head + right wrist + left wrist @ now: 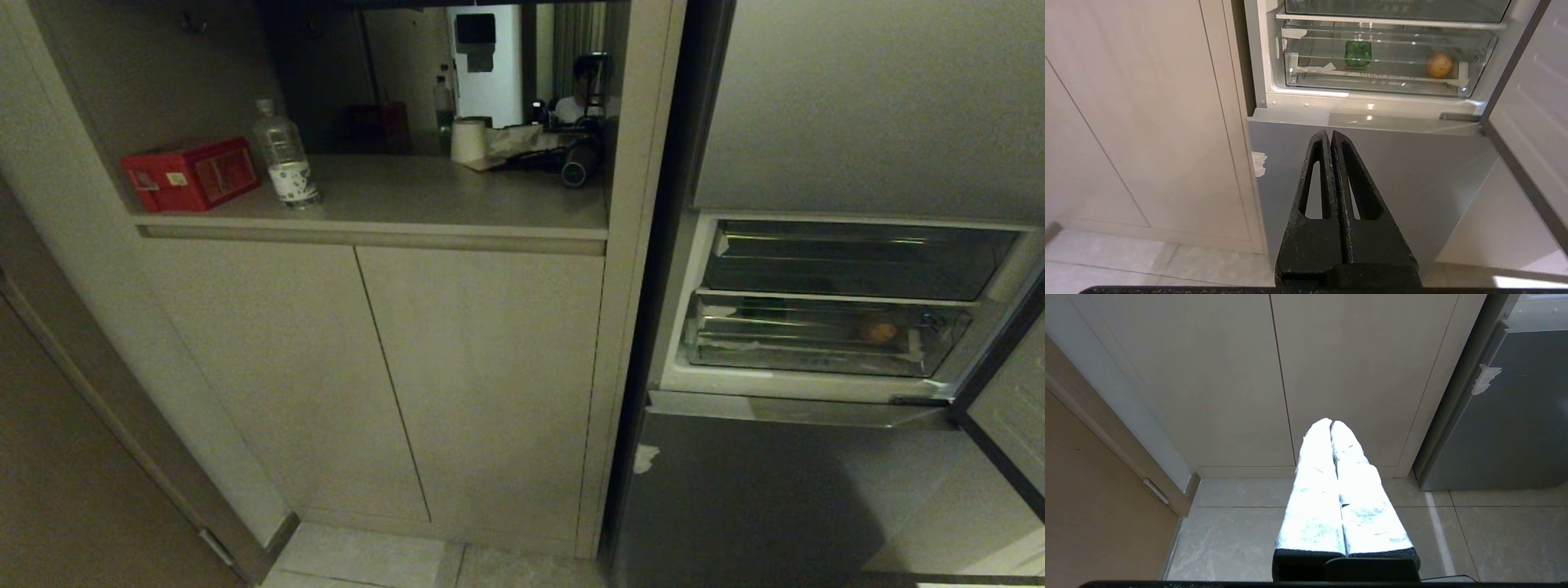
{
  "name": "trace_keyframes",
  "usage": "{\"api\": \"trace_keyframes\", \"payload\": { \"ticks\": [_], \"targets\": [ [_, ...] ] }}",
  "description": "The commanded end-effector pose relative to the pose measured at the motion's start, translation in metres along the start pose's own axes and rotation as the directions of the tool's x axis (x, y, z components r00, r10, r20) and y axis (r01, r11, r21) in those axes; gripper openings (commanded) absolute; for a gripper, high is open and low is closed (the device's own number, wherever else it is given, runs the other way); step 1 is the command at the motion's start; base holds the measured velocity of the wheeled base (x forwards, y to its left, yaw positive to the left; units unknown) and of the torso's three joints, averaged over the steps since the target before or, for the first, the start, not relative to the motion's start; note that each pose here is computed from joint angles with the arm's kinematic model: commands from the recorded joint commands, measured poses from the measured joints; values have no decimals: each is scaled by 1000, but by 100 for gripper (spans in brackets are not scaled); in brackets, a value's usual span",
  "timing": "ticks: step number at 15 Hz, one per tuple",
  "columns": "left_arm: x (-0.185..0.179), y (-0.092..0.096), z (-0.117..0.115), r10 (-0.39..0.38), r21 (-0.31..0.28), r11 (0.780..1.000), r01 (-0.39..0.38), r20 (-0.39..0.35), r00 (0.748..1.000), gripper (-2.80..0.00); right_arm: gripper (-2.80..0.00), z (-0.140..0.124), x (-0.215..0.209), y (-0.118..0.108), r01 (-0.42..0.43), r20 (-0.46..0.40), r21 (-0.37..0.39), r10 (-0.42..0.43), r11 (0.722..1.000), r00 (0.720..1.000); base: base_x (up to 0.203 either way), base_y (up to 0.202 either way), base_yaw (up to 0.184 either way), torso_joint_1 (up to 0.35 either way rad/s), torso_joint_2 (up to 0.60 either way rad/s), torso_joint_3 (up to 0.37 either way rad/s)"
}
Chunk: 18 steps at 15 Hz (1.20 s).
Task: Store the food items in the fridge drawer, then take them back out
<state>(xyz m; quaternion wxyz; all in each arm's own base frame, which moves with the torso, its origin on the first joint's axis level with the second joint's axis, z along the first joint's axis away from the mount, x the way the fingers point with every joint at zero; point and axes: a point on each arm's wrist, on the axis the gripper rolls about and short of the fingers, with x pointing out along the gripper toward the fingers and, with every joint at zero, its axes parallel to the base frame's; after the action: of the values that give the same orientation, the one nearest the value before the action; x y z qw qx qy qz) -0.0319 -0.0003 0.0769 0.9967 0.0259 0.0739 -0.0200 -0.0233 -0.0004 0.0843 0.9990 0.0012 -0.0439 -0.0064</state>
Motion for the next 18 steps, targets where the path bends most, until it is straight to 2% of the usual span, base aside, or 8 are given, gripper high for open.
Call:
{"api": "trace_keyframes", "payload": {
  "ticks": [1, 2, 4, 5, 9, 13, 15, 18],
  "targets": [
    [0, 0, 0, -1, 0, 1000, 1, -3, 1000, -280, -280, 3, 0, 0, -3, 4, -7, 3, 1000, 1000, 0, 0, 0, 0, 0, 0],
    [0, 0, 0, -1, 0, 1000, 1, -3, 1000, -280, -280, 13, 0, 0, -5, 10, 6, 5, 1000, 1000, 0, 0, 0, 0, 0, 0],
    [0, 0, 0, -1, 0, 1000, 1, -3, 1000, -280, -280, 37, 14, 1, -15, -70, 56, 19, 998, 997, 0, 0, 0, 0, 0, 0],
    [0, 0, 0, 2, 0, 1000, -2, -3, 1000, -280, 0, 48, 27, 1, -26, -137, 86, 37, 996, 990, 0, 0, 0, 0, 0, 0],
    [0, 0, 0, -1, 0, 1000, 1, -3, 1000, -280, 0, 73, 117, 6, -89, -353, 195, 155, 977, 923, 0, 0, 0, 0, 0, 0],
    [0, 0, 0, 1, 0, 1000, -1, -3, 1000, -280, 0, 42, 212, 11, -102, -461, 251, 211, 963, 862, 0, 0, 0, 0, 0, 0],
    [0, 0, 0, 0, 0, 1000, 0, -3, 1000, -280, 0, 16, 249, 13, -100, -469, 256, 214, 961, 857, 0, 0, 0, 0, 0, 0],
    [0, 0, 0, -1, 0, 1000, 1, -3, 1000, -280, 0, -18, 294, 14, -96, -394, 239, 187, 966, 900, 0, 0, 0, 0, 0, 0]
  ]
}}
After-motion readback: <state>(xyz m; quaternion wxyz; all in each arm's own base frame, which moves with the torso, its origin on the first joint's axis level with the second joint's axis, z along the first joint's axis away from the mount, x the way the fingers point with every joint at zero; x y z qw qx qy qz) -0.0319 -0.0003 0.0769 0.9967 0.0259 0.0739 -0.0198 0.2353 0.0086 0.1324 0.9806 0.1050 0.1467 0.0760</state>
